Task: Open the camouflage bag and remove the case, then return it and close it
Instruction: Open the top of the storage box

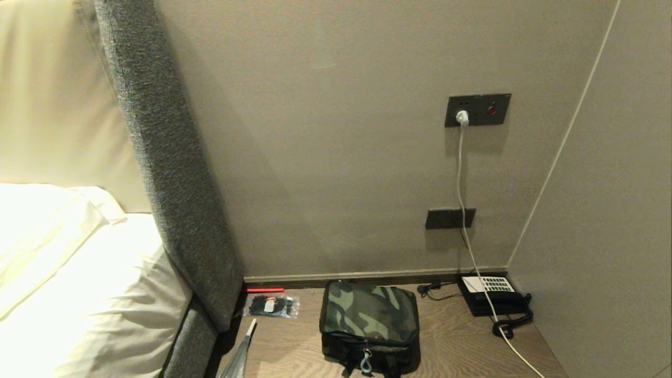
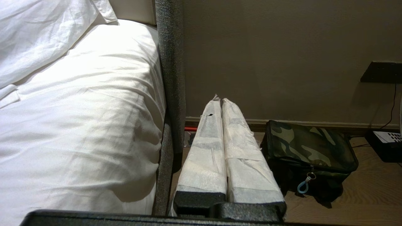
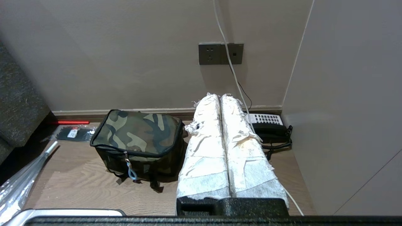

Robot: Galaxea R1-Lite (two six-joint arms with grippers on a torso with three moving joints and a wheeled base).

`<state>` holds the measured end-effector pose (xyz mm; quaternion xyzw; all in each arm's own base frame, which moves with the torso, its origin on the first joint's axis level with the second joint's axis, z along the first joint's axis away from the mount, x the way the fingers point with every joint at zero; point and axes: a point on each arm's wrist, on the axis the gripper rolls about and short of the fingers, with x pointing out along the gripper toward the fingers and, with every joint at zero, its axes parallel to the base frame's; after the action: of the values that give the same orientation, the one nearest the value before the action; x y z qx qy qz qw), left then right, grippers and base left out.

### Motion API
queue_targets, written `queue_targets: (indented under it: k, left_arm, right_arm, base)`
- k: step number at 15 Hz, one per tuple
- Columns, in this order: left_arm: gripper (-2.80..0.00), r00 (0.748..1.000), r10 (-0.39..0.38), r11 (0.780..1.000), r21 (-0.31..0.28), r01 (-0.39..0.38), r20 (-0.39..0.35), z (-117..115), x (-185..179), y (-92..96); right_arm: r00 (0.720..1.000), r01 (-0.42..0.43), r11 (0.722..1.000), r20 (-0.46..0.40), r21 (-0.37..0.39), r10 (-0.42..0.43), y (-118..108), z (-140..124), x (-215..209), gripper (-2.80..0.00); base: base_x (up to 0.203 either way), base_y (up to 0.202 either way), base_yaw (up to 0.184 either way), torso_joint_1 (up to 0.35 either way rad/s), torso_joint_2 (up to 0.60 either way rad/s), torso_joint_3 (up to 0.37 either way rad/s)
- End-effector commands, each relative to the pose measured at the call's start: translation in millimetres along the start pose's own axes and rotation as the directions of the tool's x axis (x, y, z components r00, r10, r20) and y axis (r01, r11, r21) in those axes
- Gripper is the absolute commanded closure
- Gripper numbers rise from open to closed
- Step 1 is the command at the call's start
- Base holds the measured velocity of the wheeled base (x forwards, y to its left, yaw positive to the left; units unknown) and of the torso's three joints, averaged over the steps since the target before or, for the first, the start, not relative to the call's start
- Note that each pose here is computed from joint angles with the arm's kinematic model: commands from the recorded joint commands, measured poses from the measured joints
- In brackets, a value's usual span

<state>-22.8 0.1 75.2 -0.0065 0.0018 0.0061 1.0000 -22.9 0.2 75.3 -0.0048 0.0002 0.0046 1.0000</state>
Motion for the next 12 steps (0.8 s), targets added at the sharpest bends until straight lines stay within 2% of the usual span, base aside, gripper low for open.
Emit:
queue_targets:
  k: [1,9,12]
  left_arm:
    - [0.00,1.000,0.000,1.000,-0.001,0.000,-0.001,-0.9,0.1,0.0]
    - [0.00,1.000,0.000,1.000,0.001,0.000,-0.003,-0.8,0.2,0.0]
    - [0.00,1.000,0.000,1.000,-0.002,0.000,-0.002,-0.9,0.2,0.0]
  right_arm:
    - [1.000,0.000,1.000,0.003,0.000,0.000,0.0,-0.1,-0.3,0.00]
    - [1.000,0.000,1.000,0.002,0.000,0.000,0.0,0.0,-0.1,0.00]
    - [1.000,0.000,1.000,0.003,0.000,0.000,0.0,-0.1,-0.3,0.00]
  base:
    - [0.000,0.000,0.000,0.000,0.00,0.000]
    - [0.000,0.000,0.000,0.000,0.00,0.000]
    - [0.000,0.000,0.000,0.001,0.00,-0.101]
